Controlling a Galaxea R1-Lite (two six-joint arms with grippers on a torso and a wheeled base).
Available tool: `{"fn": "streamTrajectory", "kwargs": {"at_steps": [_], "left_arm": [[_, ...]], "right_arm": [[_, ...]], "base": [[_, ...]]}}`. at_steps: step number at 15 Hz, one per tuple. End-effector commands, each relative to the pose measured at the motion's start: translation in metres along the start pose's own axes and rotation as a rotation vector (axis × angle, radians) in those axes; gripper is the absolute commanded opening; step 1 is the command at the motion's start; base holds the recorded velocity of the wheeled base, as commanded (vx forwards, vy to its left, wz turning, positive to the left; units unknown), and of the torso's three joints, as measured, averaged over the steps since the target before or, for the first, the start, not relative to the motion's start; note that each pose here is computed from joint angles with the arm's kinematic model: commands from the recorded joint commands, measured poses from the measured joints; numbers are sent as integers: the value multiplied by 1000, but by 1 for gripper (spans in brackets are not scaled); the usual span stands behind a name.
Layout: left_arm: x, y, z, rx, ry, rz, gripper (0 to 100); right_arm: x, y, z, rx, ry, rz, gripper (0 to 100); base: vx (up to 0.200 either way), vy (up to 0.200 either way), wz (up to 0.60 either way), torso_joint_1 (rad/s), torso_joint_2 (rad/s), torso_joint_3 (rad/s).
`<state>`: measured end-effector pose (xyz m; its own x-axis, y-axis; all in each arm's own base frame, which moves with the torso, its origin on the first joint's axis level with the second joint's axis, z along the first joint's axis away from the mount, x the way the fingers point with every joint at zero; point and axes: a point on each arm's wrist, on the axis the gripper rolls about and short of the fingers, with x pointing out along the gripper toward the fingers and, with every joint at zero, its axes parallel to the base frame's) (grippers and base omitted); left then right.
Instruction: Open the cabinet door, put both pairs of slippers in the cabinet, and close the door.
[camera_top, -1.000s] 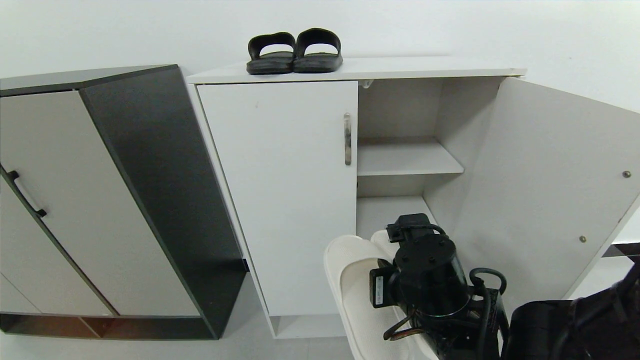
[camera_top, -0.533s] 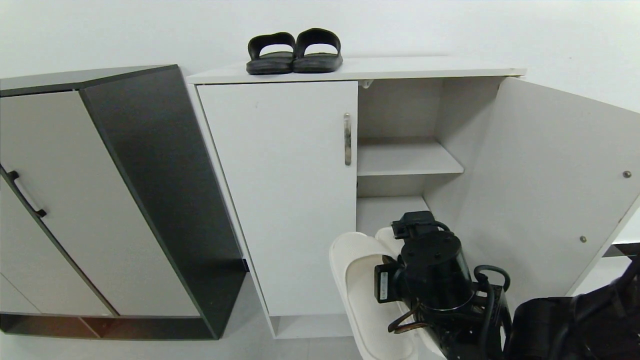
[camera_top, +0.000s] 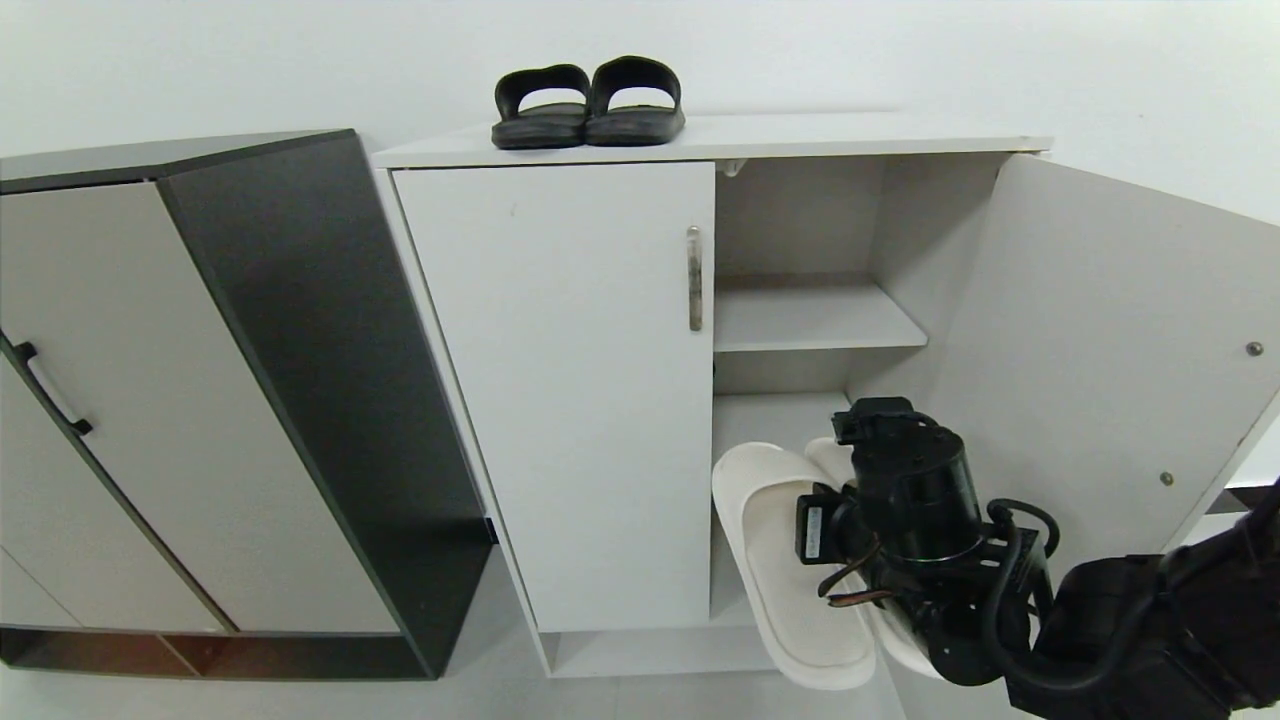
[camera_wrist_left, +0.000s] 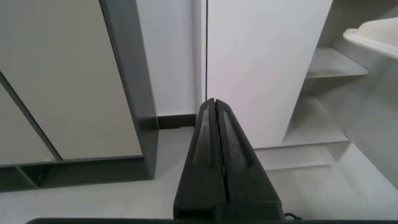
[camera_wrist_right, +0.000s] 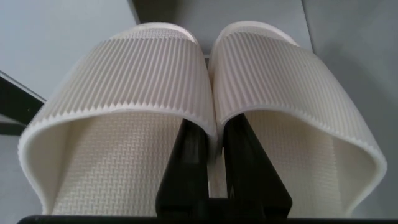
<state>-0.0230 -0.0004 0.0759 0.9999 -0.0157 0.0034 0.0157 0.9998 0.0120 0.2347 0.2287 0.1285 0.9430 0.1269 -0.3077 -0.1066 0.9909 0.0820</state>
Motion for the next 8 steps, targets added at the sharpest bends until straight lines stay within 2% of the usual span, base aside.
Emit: {"fn": "streamTrajectory", "kwargs": {"at_steps": [1, 6, 8], "left_arm": [[0, 0, 0, 3, 3, 0, 0], [0, 0, 0, 3, 2, -1, 0], [0, 0, 0, 3, 2, -1, 0]], "right_arm": [[-4, -1, 5, 10, -14, 7, 0], [-26, 19, 7, 4, -41, 67, 0], [-33, 24, 5, -3, -41, 86, 0]], "base": [[0, -200, 0, 2, 2, 7], [0, -200, 0, 4, 2, 2], [0, 0, 0, 0, 0, 0]]}}
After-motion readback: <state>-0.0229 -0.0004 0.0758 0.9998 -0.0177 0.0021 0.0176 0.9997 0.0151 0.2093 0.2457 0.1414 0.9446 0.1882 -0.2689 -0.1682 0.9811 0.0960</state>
